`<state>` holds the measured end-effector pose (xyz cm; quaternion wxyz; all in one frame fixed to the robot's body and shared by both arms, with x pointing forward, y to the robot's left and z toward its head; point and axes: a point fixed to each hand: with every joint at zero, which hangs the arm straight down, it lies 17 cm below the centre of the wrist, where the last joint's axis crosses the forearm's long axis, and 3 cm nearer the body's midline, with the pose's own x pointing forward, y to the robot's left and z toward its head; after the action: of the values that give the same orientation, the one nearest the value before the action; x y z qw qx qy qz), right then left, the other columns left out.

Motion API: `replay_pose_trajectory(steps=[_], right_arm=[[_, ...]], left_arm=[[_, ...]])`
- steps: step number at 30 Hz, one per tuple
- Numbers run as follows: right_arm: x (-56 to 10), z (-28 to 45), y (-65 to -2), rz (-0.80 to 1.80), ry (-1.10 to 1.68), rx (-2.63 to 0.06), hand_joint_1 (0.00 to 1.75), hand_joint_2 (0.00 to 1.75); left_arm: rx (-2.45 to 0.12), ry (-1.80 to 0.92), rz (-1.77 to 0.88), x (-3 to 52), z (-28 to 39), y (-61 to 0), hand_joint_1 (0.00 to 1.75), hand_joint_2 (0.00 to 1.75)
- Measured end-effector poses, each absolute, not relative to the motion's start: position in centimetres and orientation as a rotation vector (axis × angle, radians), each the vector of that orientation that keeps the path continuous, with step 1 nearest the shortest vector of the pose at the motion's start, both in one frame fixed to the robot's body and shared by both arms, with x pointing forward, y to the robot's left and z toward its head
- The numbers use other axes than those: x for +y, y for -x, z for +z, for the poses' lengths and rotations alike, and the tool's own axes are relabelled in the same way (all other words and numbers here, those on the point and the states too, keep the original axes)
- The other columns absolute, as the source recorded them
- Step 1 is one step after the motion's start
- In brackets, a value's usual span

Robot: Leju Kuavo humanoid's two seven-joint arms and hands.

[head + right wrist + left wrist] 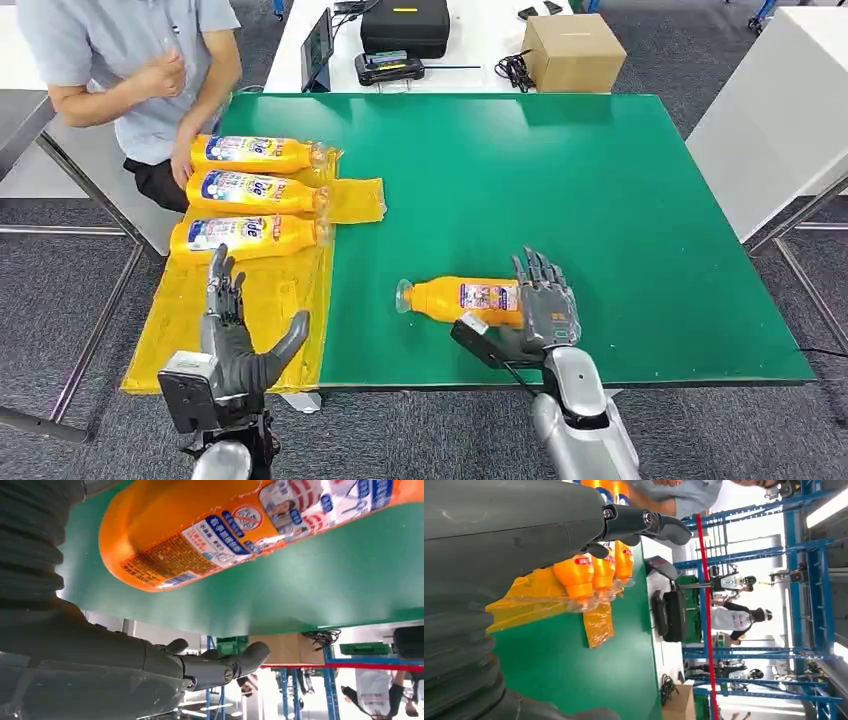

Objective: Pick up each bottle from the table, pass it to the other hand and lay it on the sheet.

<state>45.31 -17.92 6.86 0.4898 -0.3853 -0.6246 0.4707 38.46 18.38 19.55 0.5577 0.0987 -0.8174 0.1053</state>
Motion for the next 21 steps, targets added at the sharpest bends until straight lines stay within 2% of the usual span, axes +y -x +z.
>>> replay_pose_trajectory(steps=[21], right_arm=[[-14.6,4.8,-44.1,1.231,0.775,-1.5,0.0,1.75]], left_arm=[[-1.887,-0.238,0.127,16.6,18.9,-38.9,0.0,1.75]])
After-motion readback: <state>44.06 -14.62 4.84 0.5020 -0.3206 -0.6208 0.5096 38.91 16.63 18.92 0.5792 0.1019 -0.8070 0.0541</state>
